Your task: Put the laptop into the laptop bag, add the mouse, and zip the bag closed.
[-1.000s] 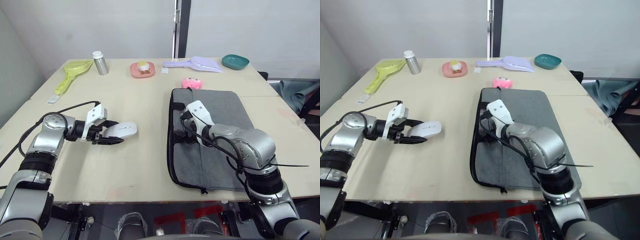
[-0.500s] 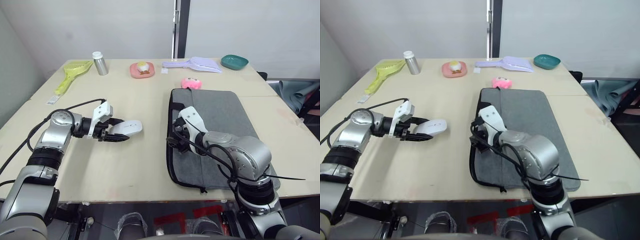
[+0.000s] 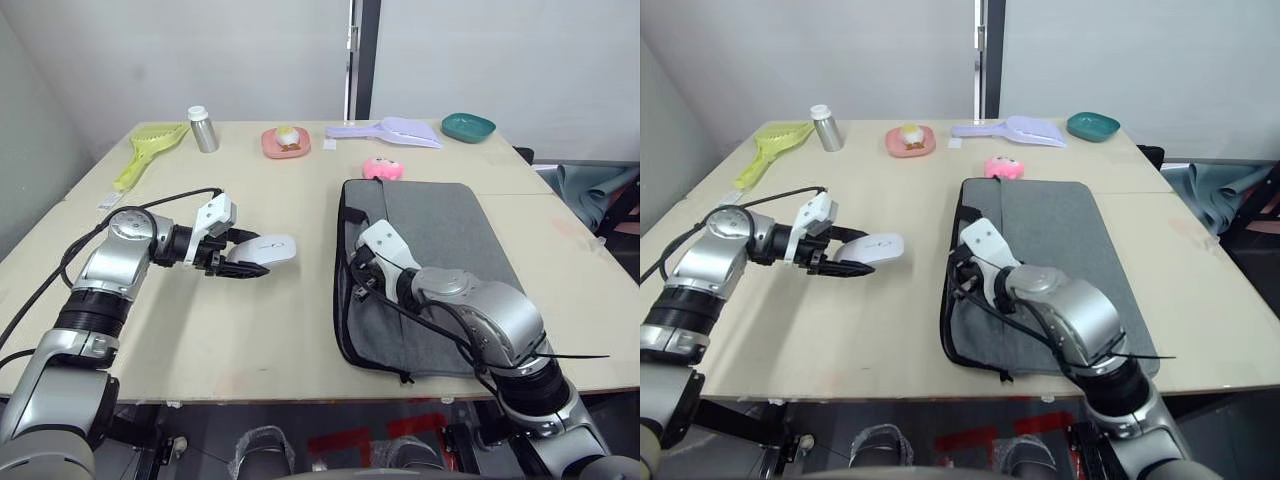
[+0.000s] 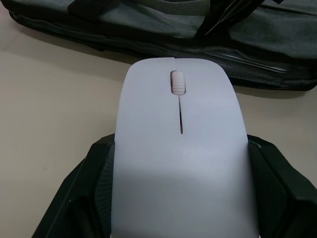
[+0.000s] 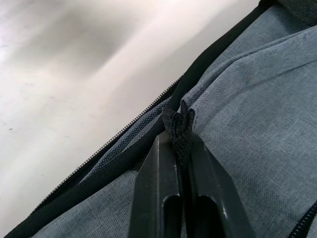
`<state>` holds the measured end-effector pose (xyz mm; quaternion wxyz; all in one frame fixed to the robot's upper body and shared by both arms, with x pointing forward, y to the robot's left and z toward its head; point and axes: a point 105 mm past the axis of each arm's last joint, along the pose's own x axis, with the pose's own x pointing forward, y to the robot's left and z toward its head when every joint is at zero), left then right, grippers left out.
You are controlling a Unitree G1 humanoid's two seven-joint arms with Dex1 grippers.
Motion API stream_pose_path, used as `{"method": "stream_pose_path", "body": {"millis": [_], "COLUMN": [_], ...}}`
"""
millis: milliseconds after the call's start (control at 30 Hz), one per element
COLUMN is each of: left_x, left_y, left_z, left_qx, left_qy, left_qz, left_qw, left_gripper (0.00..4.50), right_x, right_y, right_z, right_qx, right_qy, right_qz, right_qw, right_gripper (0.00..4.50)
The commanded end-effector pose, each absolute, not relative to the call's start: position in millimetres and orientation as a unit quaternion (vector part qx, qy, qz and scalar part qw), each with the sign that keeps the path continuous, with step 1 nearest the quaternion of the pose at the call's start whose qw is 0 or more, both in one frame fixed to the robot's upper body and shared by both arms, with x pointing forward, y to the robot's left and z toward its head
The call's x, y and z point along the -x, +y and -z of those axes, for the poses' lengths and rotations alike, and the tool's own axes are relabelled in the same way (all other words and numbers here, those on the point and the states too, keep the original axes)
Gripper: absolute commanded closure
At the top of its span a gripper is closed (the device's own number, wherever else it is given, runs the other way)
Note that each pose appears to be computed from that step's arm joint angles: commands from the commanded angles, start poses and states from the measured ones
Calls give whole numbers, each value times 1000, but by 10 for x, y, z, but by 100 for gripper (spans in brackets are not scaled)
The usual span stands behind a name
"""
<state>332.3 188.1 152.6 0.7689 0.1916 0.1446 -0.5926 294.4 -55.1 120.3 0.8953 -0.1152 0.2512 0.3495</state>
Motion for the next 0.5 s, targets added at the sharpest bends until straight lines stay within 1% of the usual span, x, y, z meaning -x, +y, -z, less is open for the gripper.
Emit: {"method": "stream_pose_path", "body": {"millis": [33, 100, 233, 333, 400, 500], "left_x": [-3317, -3324, -3355, -3381, -3394, -3423], "left_y": [1866, 1836, 1687, 1553, 1488, 1392], "left_z": [-1643, -1629, -1581, -1540, -1516, -1485], "left_qx": [-206, -204, -198, -194, -192, -191], "left_qy": [123, 122, 113, 106, 104, 97], "left_qz": [595, 597, 609, 621, 627, 635], "left_qw": [767, 766, 760, 752, 747, 742], "left_gripper": [164, 164, 164, 164, 164, 164], "right_x": [-2743, -2712, -2725, -2776, -2790, -2680], "right_y": [-386, -401, -582, -774, -871, -941], "right_z": [-1461, -1572, -2040, -2305, -2401, -2577], "right_qx": [90, 80, 44, 33, 32, 29], "right_qy": [223, 214, 148, 107, 93, 53], "right_qz": [-426, -437, -453, -448, -445, -477], "right_qw": [872, 870, 878, 887, 890, 877], "right_gripper": [448, 448, 448, 448, 448, 448]}}
